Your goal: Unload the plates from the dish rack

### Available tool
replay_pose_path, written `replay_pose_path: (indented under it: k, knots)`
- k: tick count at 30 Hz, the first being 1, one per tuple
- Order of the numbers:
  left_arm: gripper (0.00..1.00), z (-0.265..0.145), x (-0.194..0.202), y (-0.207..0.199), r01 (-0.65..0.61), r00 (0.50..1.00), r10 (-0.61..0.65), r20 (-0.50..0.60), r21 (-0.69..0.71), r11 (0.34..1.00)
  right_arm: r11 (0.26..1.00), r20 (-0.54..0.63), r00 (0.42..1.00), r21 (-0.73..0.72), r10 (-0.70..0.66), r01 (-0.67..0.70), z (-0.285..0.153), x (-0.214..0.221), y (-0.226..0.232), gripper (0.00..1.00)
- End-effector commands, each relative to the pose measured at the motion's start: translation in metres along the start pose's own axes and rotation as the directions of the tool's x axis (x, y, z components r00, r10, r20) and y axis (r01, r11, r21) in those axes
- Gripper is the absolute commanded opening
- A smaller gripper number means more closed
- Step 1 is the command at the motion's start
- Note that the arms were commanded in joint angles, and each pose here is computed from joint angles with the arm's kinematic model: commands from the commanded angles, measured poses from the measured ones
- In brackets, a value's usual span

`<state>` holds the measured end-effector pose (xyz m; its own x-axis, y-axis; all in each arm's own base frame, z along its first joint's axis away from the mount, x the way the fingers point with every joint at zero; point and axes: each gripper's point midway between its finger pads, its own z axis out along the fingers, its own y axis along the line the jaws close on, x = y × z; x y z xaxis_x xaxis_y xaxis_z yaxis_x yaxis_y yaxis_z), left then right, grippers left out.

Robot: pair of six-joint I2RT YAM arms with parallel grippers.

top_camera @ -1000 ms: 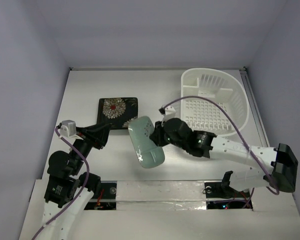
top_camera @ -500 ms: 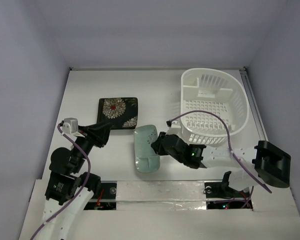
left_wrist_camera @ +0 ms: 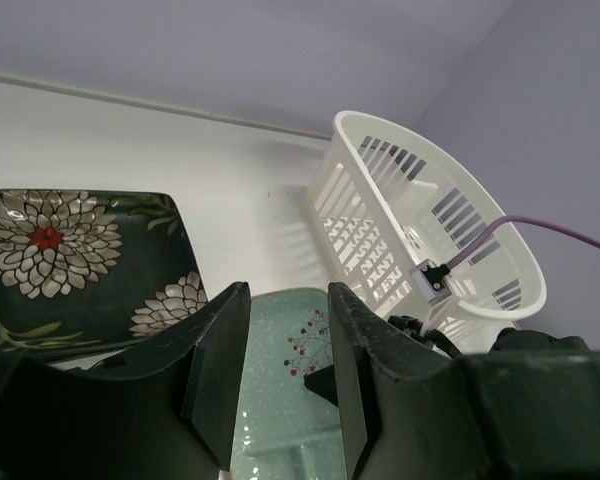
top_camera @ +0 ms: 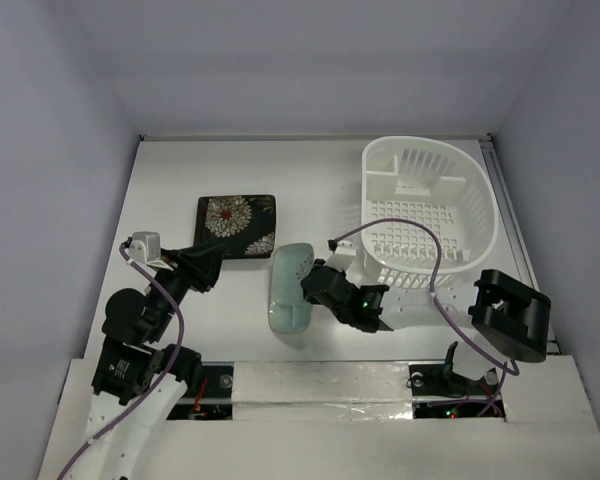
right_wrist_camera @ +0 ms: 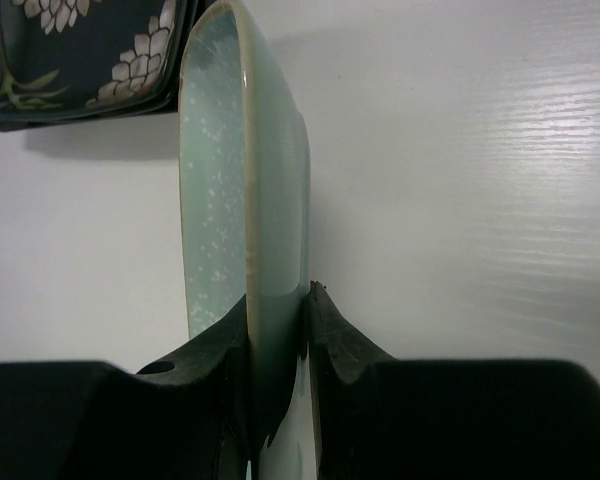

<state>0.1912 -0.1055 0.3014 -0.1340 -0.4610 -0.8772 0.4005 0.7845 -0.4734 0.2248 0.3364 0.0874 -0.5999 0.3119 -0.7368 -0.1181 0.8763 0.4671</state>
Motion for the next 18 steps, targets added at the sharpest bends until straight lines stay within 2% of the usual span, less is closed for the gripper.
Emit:
replay_pose_path:
  k: [1, 3, 5, 9, 16, 18]
  knots:
    - [0.34, 0.003, -0.010, -0.005, 0.004, 1.000, -0.004, 0.027, 0.012, 1.000, 0.998, 0.117, 0.992, 0.021, 0.054, -0.057, 0.006, -0.026, 0.014, 0.08]
    - [0.36, 0.004, -0.011, -0.004, 0.004, 1.000, -0.005, 0.030, 0.007, 1.000, 0.998, 0.117, 0.992, 0.037, 0.046, -0.051, 0.008, -0.024, 0.010, 0.21]
    - [0.38, 0.004, -0.010, -0.004, 0.003, 1.000, -0.003, 0.027, 0.009, 1.000, 0.997, 0.121, 0.992, 0.062, 0.027, -0.035, 0.008, -0.024, 0.005, 0.27]
    - [0.42, 0.006, -0.010, -0.002, 0.002, 1.000, -0.003, 0.025, 0.006, 1.000, 0.995, 0.145, 0.989, 0.103, -0.012, -0.003, 0.004, -0.034, -0.002, 0.51]
    - [0.43, 0.007, -0.010, -0.001, -0.001, 1.000, 0.001, 0.024, 0.004, 1.000, 0.986, 0.140, 0.986, 0.155, -0.091, 0.069, 0.008, -0.034, -0.006, 0.61]
    - [0.43, 0.007, -0.010, 0.000, -0.002, 1.000, 0.002, 0.028, 0.000, 1.000, 0.985, 0.144, 0.985, 0.154, -0.093, 0.071, 0.009, -0.036, -0.004, 0.67]
